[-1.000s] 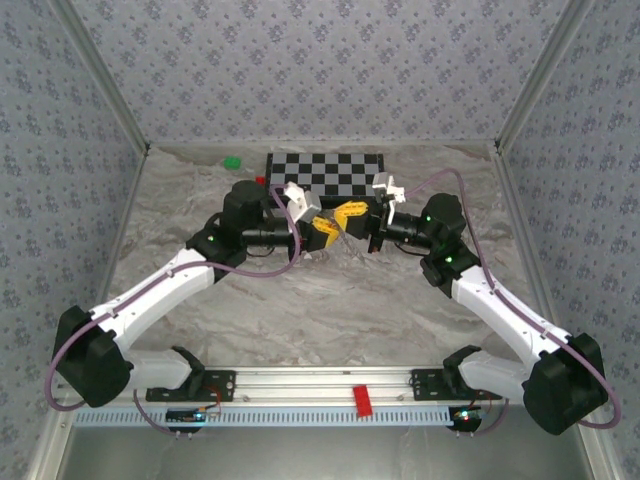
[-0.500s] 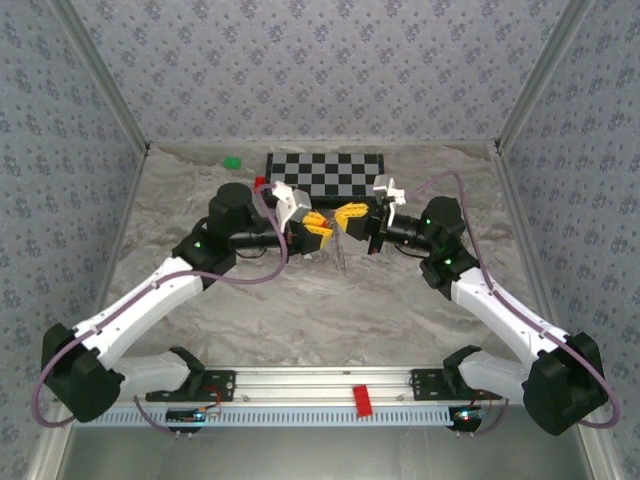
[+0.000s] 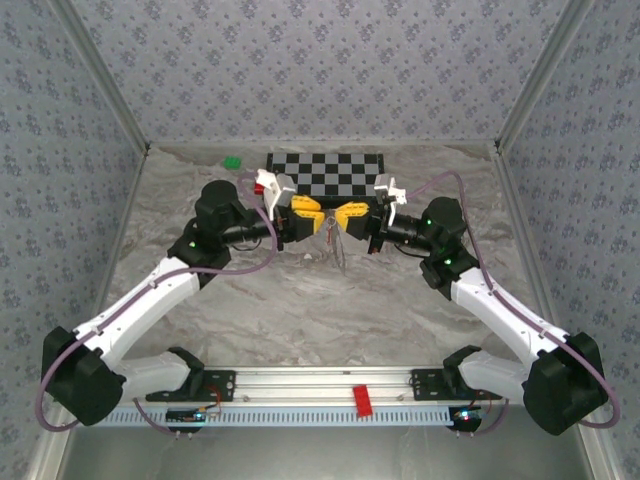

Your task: Put the keys on the keyring

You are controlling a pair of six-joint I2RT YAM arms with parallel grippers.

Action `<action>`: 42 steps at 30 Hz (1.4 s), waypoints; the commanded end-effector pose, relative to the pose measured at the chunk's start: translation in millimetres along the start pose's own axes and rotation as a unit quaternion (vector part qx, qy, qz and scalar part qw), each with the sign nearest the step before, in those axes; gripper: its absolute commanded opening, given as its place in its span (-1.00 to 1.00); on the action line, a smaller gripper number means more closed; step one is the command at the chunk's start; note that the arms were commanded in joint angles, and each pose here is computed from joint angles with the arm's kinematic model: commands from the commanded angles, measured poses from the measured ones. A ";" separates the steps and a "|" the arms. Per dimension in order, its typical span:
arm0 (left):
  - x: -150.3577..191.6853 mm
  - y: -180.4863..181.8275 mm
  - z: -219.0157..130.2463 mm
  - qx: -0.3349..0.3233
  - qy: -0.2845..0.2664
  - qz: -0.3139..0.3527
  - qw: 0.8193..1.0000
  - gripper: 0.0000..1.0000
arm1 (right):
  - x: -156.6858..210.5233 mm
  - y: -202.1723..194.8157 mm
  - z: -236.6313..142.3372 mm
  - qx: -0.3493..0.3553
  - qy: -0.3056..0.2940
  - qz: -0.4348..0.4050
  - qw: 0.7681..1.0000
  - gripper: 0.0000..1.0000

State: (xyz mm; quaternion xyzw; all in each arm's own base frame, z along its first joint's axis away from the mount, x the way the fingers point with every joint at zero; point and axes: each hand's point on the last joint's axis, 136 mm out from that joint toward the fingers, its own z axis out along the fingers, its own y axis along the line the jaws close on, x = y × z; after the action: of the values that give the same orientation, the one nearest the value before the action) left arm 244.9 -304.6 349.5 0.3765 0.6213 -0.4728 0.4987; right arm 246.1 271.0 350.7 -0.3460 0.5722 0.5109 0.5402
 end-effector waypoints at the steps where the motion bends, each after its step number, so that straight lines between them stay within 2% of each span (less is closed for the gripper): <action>1: -25.4 -11.7 0.8 0.031 -0.031 0.012 0.999 -0.40 | -14.1 8.8 0.0 -0.014 -0.019 -0.021 1.000 -1.00; 12: -19.7 -18.0 10.8 0.061 -0.026 0.004 0.998 -0.42 | -13.8 9.6 2.0 -0.016 -0.019 -0.021 0.999 -1.00; 26: -19.5 -21.8 15.8 0.080 -0.029 0.003 0.996 -0.60 | -11.7 11.0 3.7 -0.020 -0.016 -0.020 0.999 -1.00; 32: -19.9 -24.2 17.2 0.090 -0.026 0.001 0.996 -0.85 | -8.3 10.8 4.3 -0.021 -0.014 -0.017 1.000 -1.00; 34: -19.2 -24.6 17.0 0.092 -0.027 0.002 0.995 -1.00 | -7.9 10.8 4.7 -0.022 -0.013 -0.017 1.000 -1.00; 40: -14.6 -24.1 14.6 0.083 -0.014 0.009 0.996 -1.00 | -4.5 6.8 3.3 -0.010 -0.010 -0.014 1.000 -1.00; 42: -11.5 -23.1 14.0 0.077 -0.004 0.013 0.997 -1.00 | -1.9 4.3 1.9 -0.002 -0.004 -0.013 1.000 -0.85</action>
State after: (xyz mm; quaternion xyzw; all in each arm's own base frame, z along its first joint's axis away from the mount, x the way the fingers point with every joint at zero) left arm 238.1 -322.9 344.7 0.3948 0.5998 -0.5187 0.4641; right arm 245.4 274.0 348.2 -0.3473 0.5728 0.5124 0.5373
